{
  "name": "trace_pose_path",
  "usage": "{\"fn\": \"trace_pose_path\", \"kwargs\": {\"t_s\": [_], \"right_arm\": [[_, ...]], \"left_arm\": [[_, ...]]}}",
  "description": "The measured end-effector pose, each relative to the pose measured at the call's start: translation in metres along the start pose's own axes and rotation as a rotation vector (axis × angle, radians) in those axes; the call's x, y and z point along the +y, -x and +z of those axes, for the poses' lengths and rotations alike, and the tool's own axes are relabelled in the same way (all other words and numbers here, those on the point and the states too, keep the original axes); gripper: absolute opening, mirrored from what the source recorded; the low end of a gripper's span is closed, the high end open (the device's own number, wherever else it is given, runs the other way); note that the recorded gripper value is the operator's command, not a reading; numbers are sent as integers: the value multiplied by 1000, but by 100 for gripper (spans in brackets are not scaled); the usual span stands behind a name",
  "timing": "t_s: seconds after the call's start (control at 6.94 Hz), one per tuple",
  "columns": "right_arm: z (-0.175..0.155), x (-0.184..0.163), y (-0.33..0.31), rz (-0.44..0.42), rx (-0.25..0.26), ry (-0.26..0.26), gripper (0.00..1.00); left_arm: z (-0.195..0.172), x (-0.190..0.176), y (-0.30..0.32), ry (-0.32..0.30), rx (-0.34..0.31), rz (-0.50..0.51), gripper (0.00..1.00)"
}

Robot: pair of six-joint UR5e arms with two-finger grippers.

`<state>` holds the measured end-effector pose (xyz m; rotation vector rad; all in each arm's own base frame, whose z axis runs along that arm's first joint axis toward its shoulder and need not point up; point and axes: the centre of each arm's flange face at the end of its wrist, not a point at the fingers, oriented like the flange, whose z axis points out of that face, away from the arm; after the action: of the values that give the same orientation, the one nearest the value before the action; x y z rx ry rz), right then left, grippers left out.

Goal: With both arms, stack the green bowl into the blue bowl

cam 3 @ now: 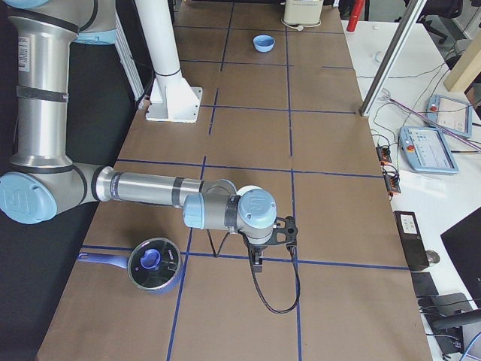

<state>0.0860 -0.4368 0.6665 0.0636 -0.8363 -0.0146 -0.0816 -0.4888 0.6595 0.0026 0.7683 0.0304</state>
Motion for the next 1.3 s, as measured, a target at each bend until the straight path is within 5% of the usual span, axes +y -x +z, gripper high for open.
{"fn": "trace_pose_path", "kwargs": {"t_s": [0.43,0.86,1.3], "right_arm": [[-7,-2,7,-13,-3,-14,100],[-11,-3,12,-21,-5,-23,100],[-11,-3,12,-22,-3,-23,100]], "left_arm": [[3,3,-60,-21,45,-53,100],[70,33,-155,-50,129,-159,100],[141,49,-222,-65,138,-220,96]]}}
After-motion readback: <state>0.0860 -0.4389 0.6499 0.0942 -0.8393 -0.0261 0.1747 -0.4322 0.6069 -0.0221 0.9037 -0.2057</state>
